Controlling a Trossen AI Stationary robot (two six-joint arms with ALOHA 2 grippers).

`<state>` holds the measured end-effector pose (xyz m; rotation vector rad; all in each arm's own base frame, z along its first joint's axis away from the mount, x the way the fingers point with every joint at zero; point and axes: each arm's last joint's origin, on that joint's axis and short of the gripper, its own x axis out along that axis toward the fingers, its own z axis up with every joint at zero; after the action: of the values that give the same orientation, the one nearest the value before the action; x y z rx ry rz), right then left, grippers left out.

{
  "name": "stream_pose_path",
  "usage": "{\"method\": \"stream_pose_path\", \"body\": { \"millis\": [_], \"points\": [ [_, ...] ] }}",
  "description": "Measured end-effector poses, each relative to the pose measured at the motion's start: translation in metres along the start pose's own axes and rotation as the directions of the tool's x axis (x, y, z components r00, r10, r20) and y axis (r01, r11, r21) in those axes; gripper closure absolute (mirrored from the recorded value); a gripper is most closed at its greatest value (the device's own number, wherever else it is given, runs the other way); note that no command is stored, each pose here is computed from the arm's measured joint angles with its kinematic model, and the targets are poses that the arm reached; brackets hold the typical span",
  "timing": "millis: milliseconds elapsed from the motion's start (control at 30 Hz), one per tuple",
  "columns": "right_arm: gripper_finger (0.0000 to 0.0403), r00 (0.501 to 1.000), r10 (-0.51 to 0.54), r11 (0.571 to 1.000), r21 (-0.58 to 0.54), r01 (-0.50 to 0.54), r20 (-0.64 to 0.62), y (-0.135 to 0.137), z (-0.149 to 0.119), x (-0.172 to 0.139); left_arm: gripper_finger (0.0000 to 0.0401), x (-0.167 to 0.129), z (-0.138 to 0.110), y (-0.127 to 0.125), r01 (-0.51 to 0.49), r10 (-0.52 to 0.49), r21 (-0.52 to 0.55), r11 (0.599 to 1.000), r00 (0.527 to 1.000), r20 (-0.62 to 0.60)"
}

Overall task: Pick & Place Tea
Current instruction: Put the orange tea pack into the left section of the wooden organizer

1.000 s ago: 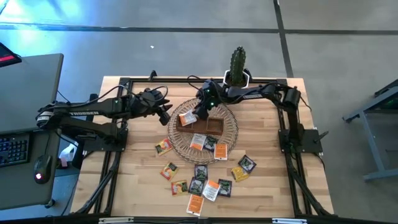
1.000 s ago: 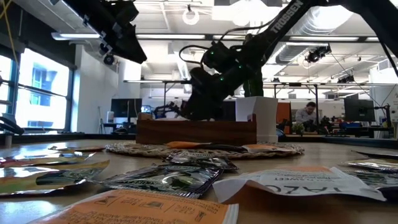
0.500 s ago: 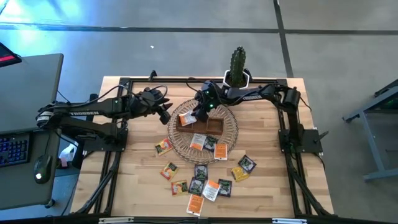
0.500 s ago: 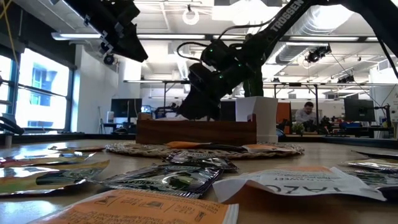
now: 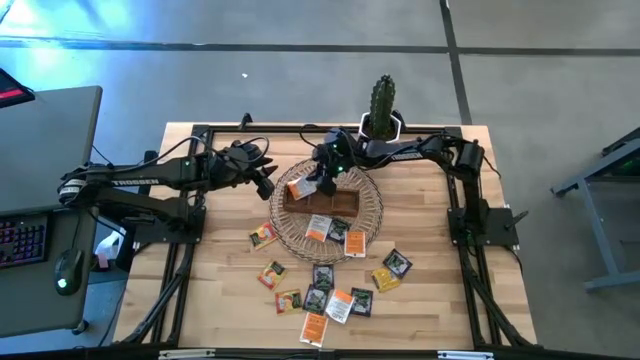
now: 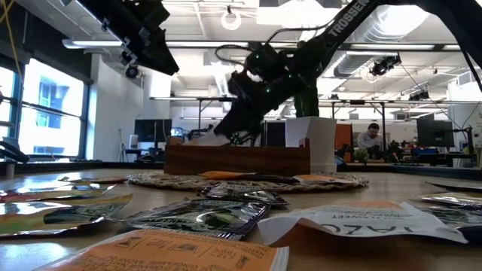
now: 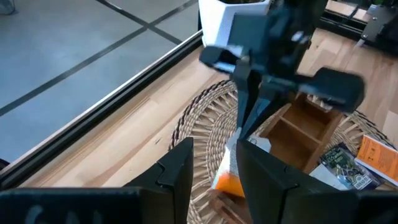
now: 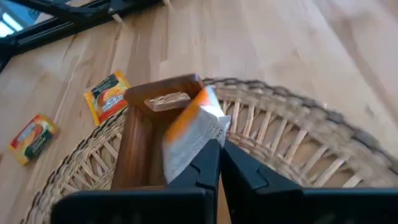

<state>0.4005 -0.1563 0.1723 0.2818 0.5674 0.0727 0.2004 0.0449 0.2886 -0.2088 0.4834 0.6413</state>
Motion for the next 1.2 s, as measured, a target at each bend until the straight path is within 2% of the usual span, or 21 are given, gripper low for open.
{"method": "stream_pose_path", "body": {
  "millis": [167,300,433,533,733,967,1200],
  "points": [
    [0.0398,0.999,0.03,0.98,-0.199,-0.021,0.04,0.021,0.02,-0.018,0.0281,0.0,0.0,0.0,0.0,0.0,0.003,1.0,1.0,0.0],
    [0.04,1.0,0.002,0.93,-0.368,0.008,0.025,0.044,0.026,-0.022,0.0281,0.0,0.001,0.0,0.004,-0.004,-0.001,1.0,1.0,0.013],
    [0.0401,0.987,-0.105,0.881,-0.472,0.036,-0.121,0.066,0.028,-0.017,0.0281,0.0,0.005,-0.001,0.013,-0.014,0.014,1.0,0.999,0.045],
    [0.0401,0.964,-0.182,0.838,-0.544,0.049,-0.192,0.077,0.04,-0.015,0.0281,0.0,0.006,-0.002,0.017,-0.018,0.011,1.0,0.998,0.059],
    [0.0402,0.962,-0.195,0.838,-0.542,0.063,-0.189,0.078,0.061,-0.008,0.0281,0.0,0.008,-0.002,0.023,-0.023,0.004,1.0,0.997,0.077],
    [0.0402,0.935,-0.218,0.857,-0.513,0.046,-0.28,0.059,0.046,0.011,0.0281,0.0,0.008,-0.002,0.028,-0.028,0.004,1.0,0.997,0.074],
    [0.0402,0.94,-0.244,0.84,-0.537,0.08,-0.241,0.053,0.048,0.015,0.0281,0.0,0.008,-0.002,0.026,-0.026,0.004,1.0,0.997,0.076]
  ]
}}
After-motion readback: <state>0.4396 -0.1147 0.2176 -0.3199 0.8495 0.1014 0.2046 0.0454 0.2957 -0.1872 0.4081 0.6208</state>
